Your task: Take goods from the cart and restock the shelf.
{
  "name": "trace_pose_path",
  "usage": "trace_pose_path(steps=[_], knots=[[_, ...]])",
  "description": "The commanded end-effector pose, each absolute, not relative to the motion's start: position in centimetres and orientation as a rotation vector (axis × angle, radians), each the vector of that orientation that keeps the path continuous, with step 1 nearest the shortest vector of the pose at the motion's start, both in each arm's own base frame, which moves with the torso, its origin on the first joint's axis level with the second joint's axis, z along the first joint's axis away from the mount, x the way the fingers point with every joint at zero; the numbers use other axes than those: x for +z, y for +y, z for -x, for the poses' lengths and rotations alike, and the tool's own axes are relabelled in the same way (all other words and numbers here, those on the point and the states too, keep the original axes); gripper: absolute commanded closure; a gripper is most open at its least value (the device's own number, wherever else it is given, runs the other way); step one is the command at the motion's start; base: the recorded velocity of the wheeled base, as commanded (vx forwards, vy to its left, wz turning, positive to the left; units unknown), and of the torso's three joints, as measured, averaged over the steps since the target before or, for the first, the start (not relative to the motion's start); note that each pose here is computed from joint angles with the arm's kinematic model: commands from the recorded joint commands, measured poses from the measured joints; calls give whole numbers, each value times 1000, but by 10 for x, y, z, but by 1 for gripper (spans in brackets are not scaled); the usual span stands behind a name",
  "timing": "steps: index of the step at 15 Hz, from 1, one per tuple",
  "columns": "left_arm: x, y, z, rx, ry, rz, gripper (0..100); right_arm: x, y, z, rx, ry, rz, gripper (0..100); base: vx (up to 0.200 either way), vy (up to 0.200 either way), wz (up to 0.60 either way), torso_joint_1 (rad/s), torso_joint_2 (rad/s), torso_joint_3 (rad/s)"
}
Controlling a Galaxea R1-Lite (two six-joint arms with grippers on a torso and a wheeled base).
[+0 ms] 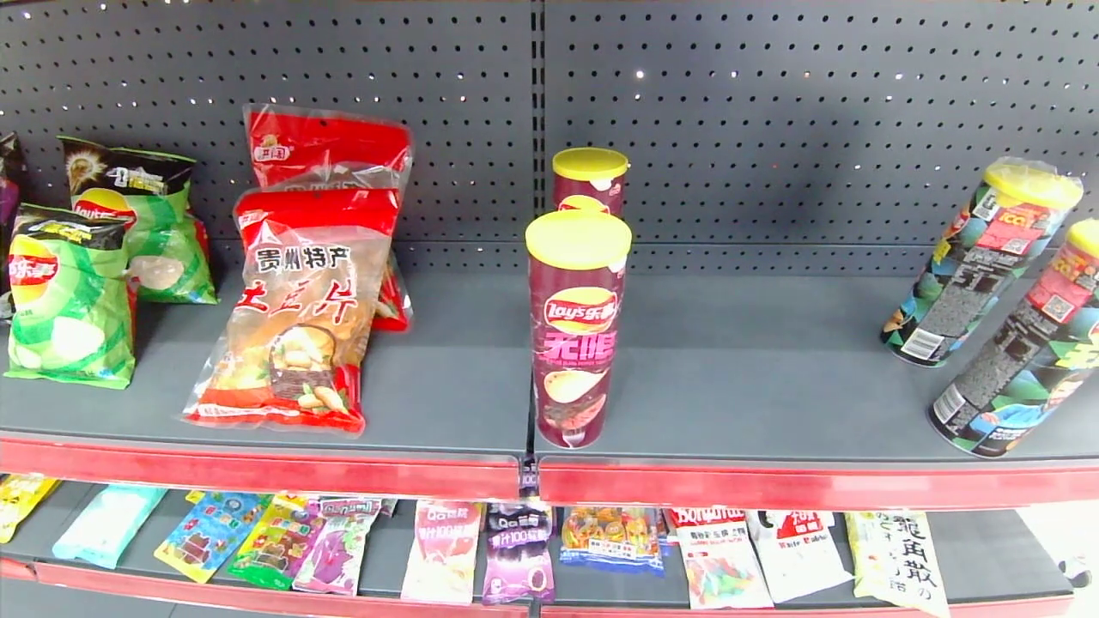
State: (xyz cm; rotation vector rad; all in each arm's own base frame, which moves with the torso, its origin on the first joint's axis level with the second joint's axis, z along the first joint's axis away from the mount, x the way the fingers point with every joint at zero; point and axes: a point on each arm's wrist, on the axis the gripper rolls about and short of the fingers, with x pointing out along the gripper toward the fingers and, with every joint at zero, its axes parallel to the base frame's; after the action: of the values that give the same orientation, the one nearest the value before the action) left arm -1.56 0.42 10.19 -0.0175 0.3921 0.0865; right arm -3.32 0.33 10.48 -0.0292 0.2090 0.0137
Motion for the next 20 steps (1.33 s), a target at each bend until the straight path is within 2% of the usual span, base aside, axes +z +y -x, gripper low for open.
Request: trace_pose_path(steps=[1, 2, 4, 5, 6, 8, 10, 11, 14, 20], knots=[[94, 4, 30, 37, 254, 37, 0, 85, 2, 23, 3, 130, 35, 0, 0, 0, 0, 0, 0, 0], [92, 4, 30, -3, 214, 45, 0, 81, 2, 17, -18, 36, 31, 0, 0, 0, 0, 0, 0, 0], [83, 3, 16, -10, 34, 21, 0, 77, 0, 17, -67, 79, 13, 0, 0, 0, 0, 0, 0, 0], [83, 2, 16, -19, 26, -14, 0, 77, 0, 17, -61, 77, 9, 0, 0, 0, 0, 0, 0, 0], [82, 2, 16, -23, 50, -15, 0, 77, 1, 18, -26, 68, 11, 0, 0, 0, 0, 0, 0, 0], [79, 3, 17, 35, 52, 61, 0, 76, 1, 22, 35, 8, 9, 0, 0, 0, 0, 0, 0, 0], [76, 2, 23, 95, -9, 68, 0, 76, 0, 23, 28, 1, 15, 0, 0, 0, 0, 0, 0, 0], [76, 2, 23, 93, -9, 68, 0, 76, 0, 23, 8, 1, 12, 0, 0, 0, 0, 0, 0, 0], [76, 1, 23, 57, -2, 20, 0, 76, 0, 23, -17, 2, 12, 0, 0, 0, 0, 0, 0, 0], [76, 1, 23, 46, 0, -3, 0, 76, 0, 23, -14, 0, 11, 0, 0, 0, 0, 0, 0, 0]])
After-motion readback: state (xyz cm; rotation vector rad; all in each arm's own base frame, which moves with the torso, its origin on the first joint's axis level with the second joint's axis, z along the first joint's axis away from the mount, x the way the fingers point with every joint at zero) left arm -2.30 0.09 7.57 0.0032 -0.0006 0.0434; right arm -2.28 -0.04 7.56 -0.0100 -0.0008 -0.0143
